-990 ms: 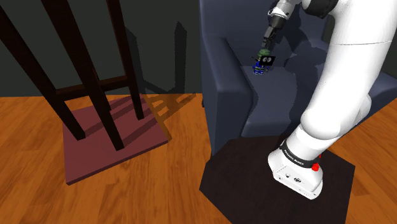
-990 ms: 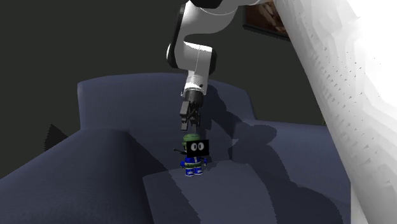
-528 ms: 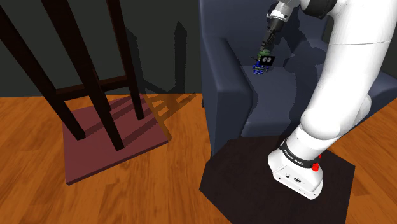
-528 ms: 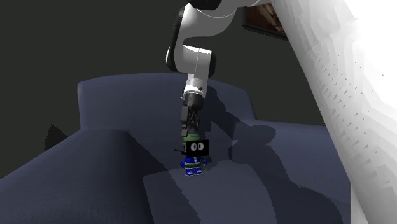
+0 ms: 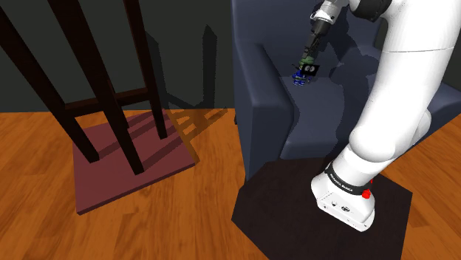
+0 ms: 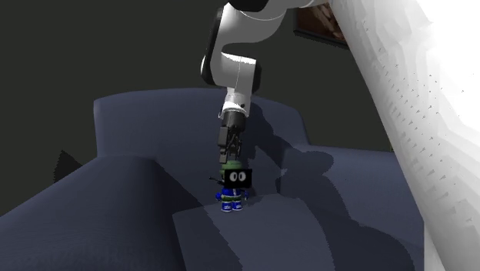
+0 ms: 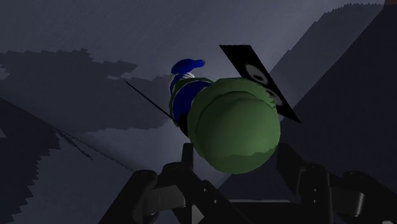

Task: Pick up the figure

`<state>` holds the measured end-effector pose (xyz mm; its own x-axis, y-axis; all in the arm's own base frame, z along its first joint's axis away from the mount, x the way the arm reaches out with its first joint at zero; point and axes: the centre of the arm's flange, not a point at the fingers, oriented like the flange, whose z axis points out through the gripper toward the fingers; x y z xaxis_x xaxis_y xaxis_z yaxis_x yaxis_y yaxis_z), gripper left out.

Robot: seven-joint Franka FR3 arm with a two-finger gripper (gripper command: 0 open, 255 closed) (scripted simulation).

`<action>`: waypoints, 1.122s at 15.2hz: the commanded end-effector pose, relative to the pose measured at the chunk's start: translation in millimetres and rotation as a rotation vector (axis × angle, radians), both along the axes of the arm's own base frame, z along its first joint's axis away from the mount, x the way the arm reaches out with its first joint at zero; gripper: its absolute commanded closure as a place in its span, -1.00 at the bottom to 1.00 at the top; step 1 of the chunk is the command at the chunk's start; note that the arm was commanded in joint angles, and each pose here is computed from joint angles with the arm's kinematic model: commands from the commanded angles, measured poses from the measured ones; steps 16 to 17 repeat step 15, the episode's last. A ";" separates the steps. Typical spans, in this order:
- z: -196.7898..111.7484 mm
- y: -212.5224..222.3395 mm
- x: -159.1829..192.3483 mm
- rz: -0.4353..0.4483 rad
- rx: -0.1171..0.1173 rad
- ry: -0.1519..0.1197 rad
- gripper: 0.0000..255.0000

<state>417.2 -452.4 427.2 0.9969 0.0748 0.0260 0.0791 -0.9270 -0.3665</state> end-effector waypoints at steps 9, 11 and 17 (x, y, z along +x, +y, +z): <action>50.9 0.1 -0.2 0.000 0.000 0.000 1.00; 61.4 0.1 -0.2 0.000 0.000 0.000 1.00; 72.8 0.1 -0.2 0.000 0.000 0.000 1.00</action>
